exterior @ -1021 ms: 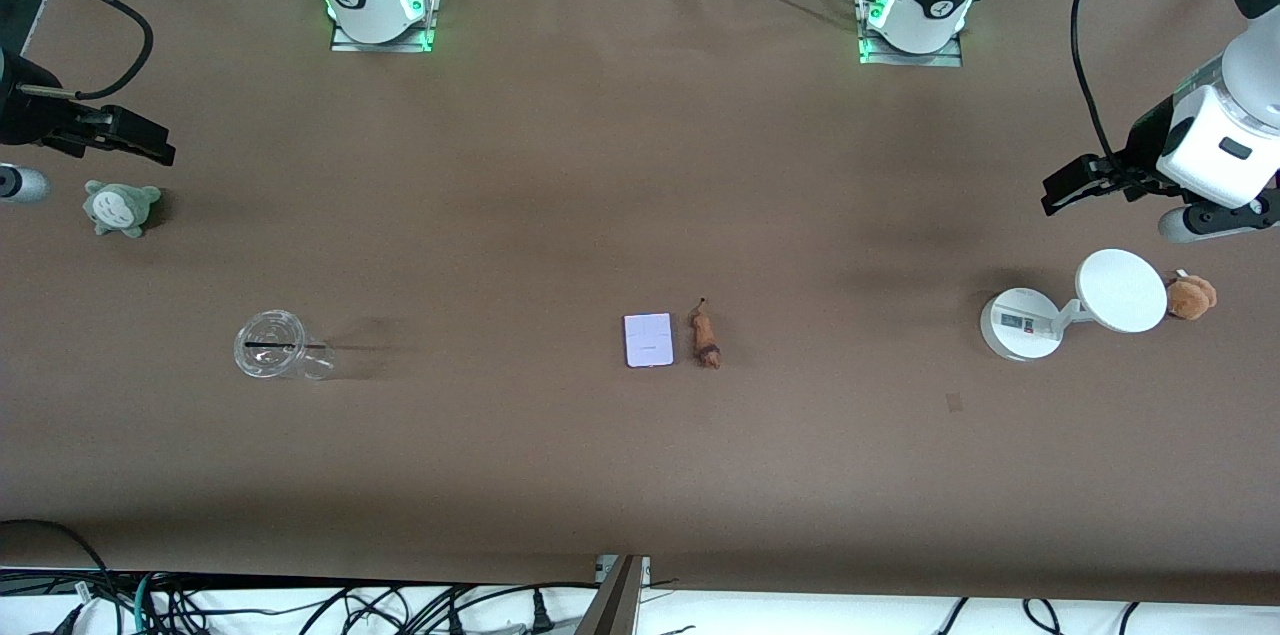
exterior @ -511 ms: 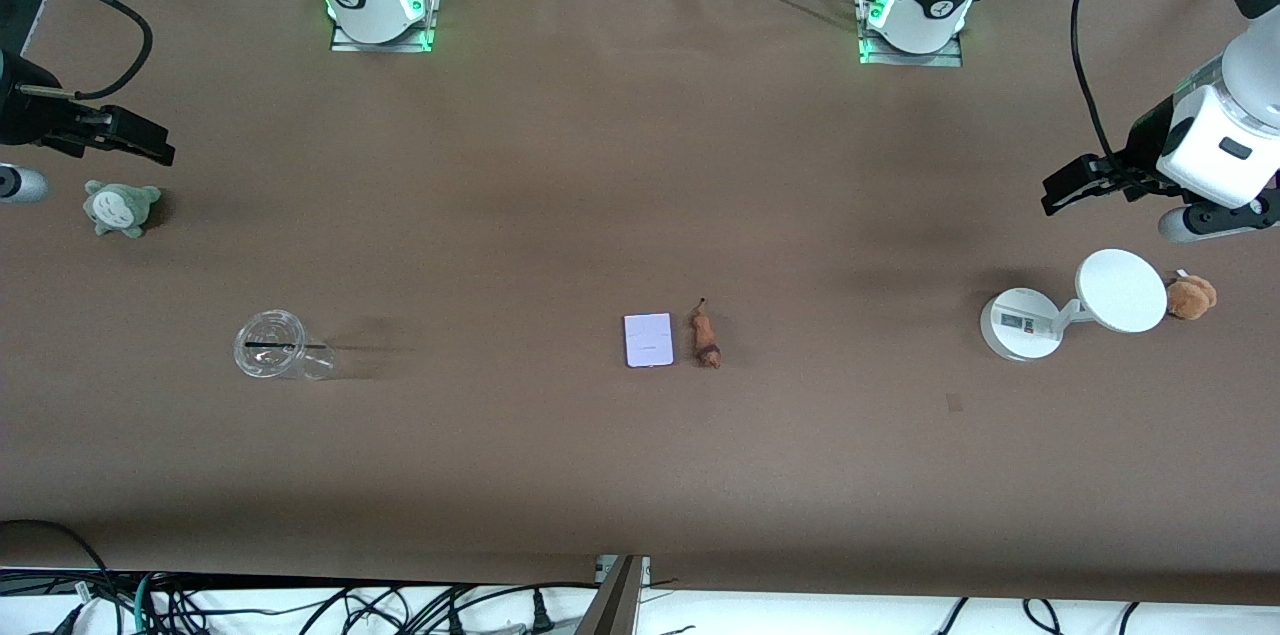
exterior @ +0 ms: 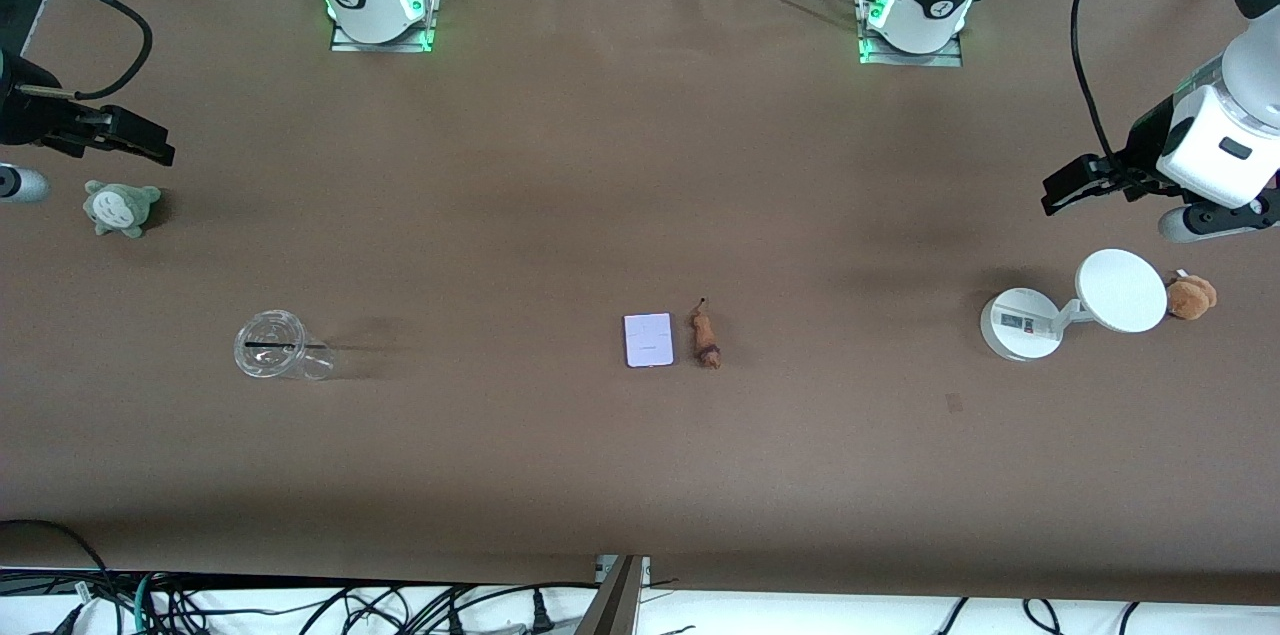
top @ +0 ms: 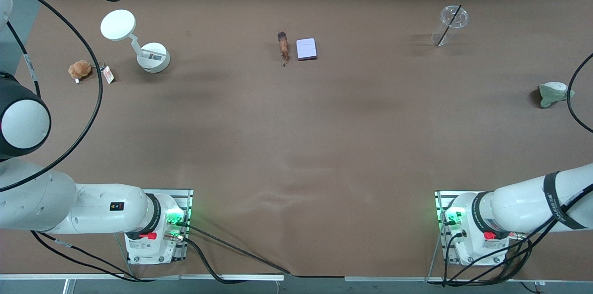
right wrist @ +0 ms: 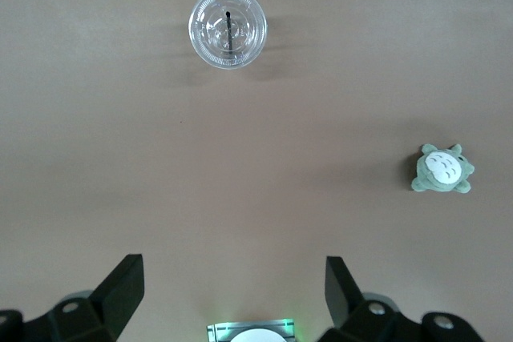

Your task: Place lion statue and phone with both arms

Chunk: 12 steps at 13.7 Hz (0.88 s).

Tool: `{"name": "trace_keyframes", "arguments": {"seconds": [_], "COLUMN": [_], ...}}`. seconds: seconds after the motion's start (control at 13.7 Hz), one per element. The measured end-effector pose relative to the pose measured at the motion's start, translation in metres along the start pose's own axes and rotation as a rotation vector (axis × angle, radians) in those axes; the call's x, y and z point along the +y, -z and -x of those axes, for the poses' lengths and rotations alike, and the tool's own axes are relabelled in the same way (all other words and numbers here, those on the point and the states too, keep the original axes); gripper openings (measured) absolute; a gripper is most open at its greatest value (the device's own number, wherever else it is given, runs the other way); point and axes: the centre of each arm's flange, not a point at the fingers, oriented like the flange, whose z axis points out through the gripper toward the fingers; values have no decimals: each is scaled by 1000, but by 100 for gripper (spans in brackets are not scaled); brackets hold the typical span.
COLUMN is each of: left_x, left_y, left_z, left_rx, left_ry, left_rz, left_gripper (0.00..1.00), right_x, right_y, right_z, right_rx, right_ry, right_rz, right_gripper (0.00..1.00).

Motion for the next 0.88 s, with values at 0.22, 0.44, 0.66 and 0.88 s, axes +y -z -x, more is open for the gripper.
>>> {"name": "trace_keyframes", "arguments": {"seconds": [0.22, 0.44, 0.66, 0.88], "left_x": [0, 0, 0, 0], "left_y": [0, 0, 0, 0], "left_z": [0, 0, 0, 0], "left_rx": [0, 0, 0, 0], "left_ry": [-6, -9, -10, -11], "left_rz": [0, 0, 0, 0], "left_gripper": [100, 100, 100, 100], "right_x": [0, 0, 0, 0], "right_y": [0, 0, 0, 0], "right_z": [0, 0, 0, 0], "right_rx": [0, 1, 1, 1], "right_ry": [0, 0, 0, 0], "right_rz": [0, 0, 0, 0], "right_gripper": [100, 100, 100, 100]}}
